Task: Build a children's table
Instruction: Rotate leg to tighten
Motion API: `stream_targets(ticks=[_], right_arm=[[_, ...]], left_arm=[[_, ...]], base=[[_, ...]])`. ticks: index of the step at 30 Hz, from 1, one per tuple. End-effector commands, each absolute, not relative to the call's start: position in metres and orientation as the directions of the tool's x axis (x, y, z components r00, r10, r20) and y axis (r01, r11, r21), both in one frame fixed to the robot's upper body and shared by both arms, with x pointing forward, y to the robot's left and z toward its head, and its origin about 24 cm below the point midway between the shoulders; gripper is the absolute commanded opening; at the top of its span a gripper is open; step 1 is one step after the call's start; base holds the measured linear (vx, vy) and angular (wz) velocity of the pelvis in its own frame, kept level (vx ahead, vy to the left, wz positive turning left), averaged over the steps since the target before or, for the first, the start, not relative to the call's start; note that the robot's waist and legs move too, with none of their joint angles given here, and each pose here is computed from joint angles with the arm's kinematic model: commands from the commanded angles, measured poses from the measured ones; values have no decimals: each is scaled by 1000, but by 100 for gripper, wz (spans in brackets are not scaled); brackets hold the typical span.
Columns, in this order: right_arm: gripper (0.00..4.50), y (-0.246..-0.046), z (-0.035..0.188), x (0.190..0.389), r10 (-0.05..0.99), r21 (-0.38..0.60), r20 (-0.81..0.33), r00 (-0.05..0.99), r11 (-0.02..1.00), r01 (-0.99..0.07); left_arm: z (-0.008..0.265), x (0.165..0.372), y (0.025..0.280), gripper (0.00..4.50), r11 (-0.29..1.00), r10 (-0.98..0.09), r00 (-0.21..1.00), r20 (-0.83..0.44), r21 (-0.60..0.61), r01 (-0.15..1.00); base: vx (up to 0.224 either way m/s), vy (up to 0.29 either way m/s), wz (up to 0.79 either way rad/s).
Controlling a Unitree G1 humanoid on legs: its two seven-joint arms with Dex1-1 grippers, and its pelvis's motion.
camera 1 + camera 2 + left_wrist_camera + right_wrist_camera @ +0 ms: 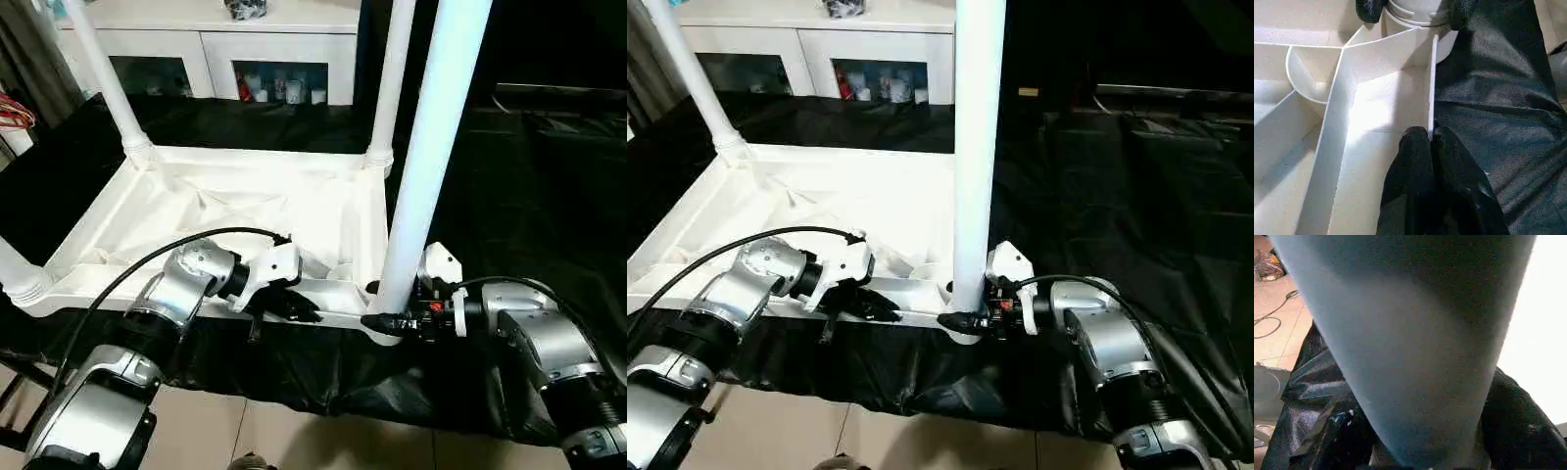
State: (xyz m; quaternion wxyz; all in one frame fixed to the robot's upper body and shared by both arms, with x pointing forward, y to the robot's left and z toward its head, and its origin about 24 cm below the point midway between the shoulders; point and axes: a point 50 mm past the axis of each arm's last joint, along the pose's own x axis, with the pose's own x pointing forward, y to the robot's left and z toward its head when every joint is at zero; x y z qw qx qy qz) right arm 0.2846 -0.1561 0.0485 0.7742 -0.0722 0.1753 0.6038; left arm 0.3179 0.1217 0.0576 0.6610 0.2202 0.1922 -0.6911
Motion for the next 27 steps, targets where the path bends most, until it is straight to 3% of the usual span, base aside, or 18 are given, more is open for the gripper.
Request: stream_targets(ticks=[1,5,7,11,12,16,19,21,25,27], right_arm=[[251,-122,36,267,939,187,-343,7,76,-979],[251,-120,35,267,944,194,-331,20,89,-977],[251,-114,33,275,949,190,-273,160,216,-958],[251,-111,28,282,921,176,-265,287,339,-924],[250,-108,22,289,875,175,-266,404,456,-872],[250,-99,16,295,821,200,-258,509,561,-803],[249,-81,8,304,721,212,-293,628,689,-693],[249,-73,6,312,629,171,-314,712,775,-609],[249,-69,5,324,480,140,-346,806,876,-462],[249,-60,11,330,456,169,-310,834,890,-424]], left_arm=[[67,326,114,0,5,-845,49,-533,85,996],[67,326,114,0,12,-846,56,-531,87,996],[67,327,106,0,71,-855,110,-507,97,993],[65,329,100,0,108,-846,147,-512,106,988],[63,330,92,0,145,-845,181,-503,109,983],[62,330,78,0,186,-850,212,-483,102,977],[60,333,61,0,264,-835,284,-472,111,958],[60,333,52,0,302,-828,318,-462,111,947],[60,336,43,0,347,-811,368,-455,133,928],[62,338,39,0,341,-804,389,-450,188,921]], base=[[0,0,0],[0,0,0],[0,0,0],[0,0,0],[0,0,0],[0,0,0],[0,0,0],[0,0,0],[0,0,0],[0,0,0]])
